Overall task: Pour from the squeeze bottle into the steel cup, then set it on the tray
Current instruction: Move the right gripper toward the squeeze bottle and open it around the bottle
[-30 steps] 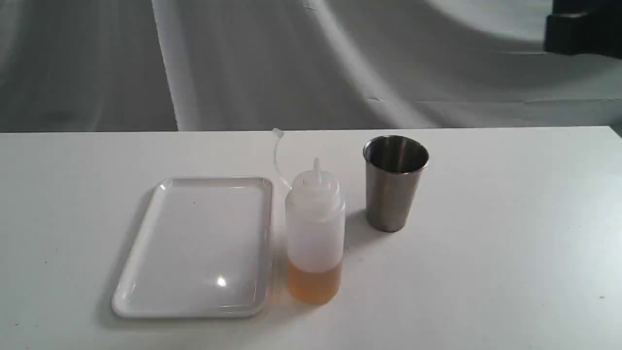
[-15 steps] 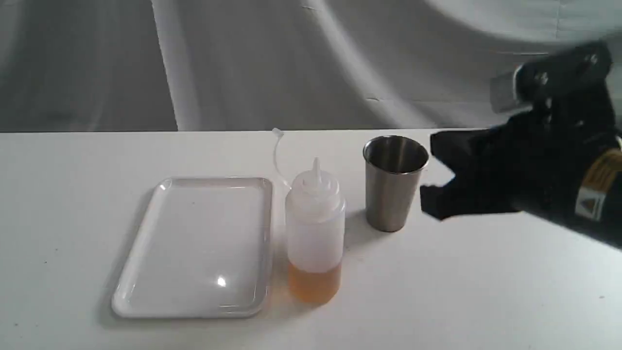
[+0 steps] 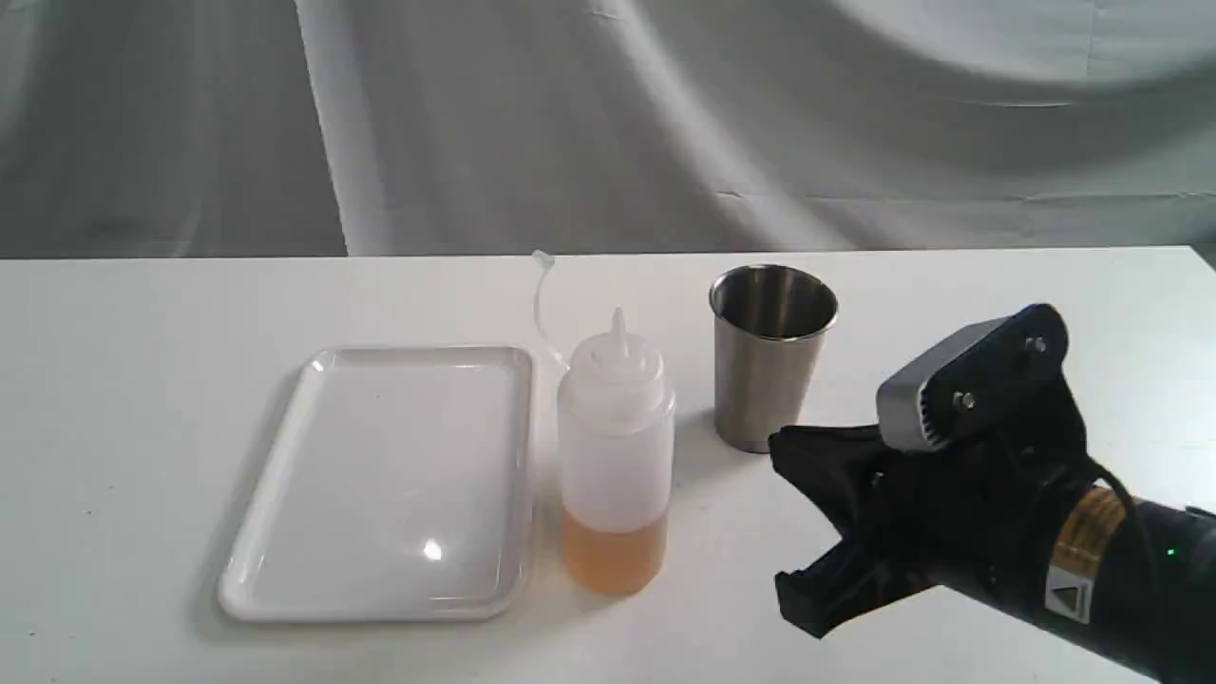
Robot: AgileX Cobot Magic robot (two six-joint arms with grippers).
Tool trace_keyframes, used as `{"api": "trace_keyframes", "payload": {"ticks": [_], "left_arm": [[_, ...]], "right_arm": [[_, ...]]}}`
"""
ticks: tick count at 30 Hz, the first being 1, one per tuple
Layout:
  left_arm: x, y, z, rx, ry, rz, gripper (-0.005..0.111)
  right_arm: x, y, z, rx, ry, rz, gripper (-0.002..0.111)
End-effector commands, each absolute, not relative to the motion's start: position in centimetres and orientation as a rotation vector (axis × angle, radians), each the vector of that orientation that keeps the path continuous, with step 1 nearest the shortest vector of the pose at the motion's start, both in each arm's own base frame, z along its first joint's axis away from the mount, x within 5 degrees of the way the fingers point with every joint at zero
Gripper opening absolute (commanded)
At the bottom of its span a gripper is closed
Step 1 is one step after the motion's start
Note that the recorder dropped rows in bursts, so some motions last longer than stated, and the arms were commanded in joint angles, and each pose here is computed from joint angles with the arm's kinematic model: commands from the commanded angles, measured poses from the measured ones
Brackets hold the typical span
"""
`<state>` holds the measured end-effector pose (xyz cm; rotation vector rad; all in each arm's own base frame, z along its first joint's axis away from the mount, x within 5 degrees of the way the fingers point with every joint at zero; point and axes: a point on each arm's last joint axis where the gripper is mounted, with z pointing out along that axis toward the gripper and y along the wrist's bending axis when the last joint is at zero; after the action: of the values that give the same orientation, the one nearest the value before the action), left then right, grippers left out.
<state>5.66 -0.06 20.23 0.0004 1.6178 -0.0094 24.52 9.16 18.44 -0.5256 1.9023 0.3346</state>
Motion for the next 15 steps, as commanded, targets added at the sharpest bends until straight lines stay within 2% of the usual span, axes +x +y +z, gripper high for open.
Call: {"api": "trace_keyframes", "payload": {"ticks": [1,8,15], "left_arm": [[5.6,-0.1,20.1,-0.003,1.616,-0.013,0.008],[5.6,-0.1,20.1,-0.006,1.616,-0.015,0.008],[5.6,-0.1,20.1,-0.006,1.616,-0.015,0.008]], "right_arm": [[24.4,10.3,17.1,-0.615,1.886,0.361,0.0],[25.1,11.4,14.6,-0.59,1.876,0.396,0.0],[25.3,11.3,13.8,-0.557,1.908,0.387,0.0]]}}
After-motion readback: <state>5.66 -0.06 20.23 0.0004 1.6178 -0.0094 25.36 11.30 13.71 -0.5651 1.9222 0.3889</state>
